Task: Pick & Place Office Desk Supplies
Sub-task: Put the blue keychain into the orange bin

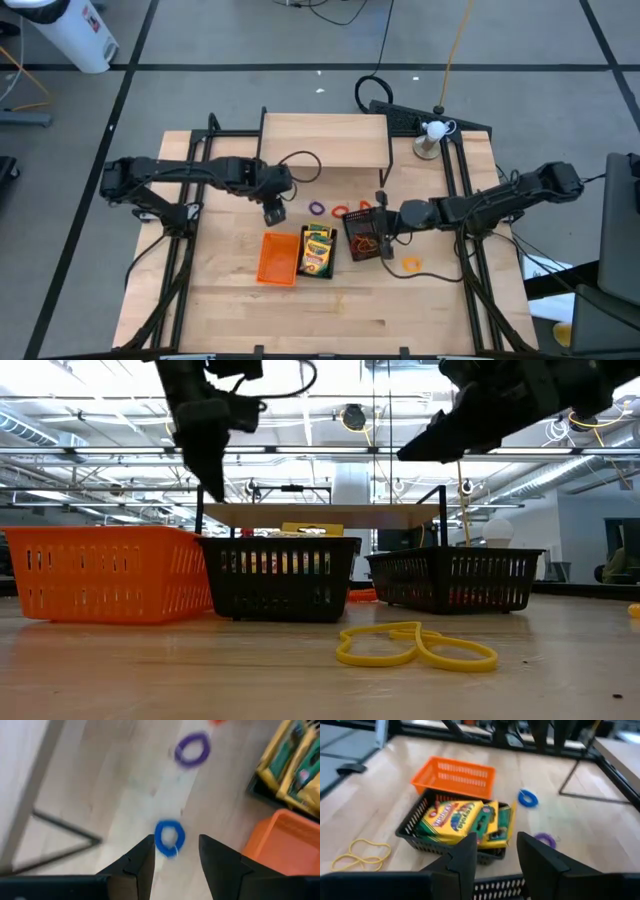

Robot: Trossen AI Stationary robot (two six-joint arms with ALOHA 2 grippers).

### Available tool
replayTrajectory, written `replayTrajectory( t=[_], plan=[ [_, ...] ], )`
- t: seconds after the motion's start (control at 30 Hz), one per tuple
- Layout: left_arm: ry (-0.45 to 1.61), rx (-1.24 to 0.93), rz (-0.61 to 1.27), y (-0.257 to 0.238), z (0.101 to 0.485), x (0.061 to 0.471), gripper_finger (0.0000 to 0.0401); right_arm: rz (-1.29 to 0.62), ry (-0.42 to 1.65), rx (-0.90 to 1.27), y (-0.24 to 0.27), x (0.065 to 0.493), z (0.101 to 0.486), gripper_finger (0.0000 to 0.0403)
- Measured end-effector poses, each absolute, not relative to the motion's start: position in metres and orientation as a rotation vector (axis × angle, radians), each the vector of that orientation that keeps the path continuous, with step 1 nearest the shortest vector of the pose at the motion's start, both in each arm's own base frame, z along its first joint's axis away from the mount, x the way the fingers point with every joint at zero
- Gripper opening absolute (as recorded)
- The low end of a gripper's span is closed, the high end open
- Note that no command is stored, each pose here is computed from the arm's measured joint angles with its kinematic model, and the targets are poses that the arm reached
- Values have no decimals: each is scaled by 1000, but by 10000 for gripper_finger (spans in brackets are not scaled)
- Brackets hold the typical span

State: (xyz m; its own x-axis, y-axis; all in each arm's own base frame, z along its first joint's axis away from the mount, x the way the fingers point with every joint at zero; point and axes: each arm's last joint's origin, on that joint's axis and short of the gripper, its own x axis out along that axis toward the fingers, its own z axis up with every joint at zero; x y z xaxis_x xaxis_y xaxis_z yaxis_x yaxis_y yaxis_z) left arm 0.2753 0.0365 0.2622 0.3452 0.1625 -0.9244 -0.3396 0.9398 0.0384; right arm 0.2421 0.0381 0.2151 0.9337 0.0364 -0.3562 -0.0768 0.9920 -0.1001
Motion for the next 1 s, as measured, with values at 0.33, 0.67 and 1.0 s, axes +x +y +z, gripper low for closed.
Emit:
replayTrajectory(
  t=[0.33,0.67,1.0],
  plan=[
    [1176,-406,349,28,215,268,154,152,336,-154,37,241,213,127],
    [1138,-562,590,40,180,252,154,153,334,-148,37,241,213,127],
    [1071,-671,685,39,162,246,154,154,334,-147,38,241,213,128]
  ],
)
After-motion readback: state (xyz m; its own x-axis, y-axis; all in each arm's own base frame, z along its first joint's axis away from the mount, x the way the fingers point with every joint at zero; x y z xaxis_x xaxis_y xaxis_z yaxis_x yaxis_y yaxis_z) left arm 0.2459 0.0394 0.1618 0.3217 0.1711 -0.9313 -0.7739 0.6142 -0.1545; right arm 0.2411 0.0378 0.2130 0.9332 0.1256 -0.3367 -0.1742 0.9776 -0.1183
